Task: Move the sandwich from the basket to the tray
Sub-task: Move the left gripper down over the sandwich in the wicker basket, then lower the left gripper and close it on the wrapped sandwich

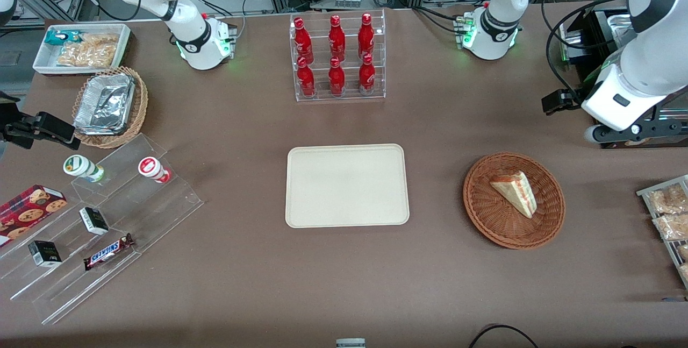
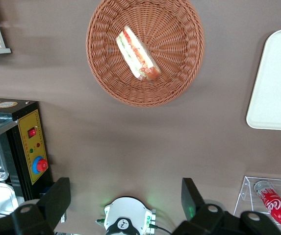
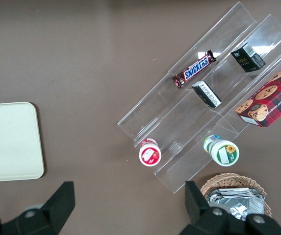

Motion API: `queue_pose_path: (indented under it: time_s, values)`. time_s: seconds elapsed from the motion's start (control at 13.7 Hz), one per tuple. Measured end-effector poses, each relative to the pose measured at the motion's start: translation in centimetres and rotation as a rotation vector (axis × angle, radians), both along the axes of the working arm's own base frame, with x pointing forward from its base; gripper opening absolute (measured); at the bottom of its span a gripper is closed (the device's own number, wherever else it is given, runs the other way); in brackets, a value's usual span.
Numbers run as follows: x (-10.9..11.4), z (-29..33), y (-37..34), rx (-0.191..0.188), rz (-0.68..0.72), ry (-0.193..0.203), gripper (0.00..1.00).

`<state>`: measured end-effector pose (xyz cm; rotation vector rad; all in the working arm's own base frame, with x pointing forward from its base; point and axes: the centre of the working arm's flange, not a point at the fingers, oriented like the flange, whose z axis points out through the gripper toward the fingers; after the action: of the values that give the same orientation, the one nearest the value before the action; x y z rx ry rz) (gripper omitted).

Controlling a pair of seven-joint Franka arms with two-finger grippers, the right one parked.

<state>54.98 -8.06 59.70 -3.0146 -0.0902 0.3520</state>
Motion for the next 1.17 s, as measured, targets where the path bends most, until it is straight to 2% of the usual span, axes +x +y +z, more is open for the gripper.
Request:
queue_pose_path:
  time_s: [0.37,0.51,0.73,0.8,0.95,1.17]
  values:
    - [0.3,-0.8,0.4,0.001,0.008,0.020,1.00]
    - [1.1,-2.9,0.8,0.001,0.017,0.058,1.00]
    - [2.8,-8.6,2.1,0.008,0.058,0.156,1.00]
    - [3.4,-11.3,2.5,0.012,0.081,0.171,1.00]
    - [4.4,-16.9,2.8,0.028,0.156,0.150,1.00]
    - [4.2,-23.4,2.5,0.046,0.265,0.089,1.00]
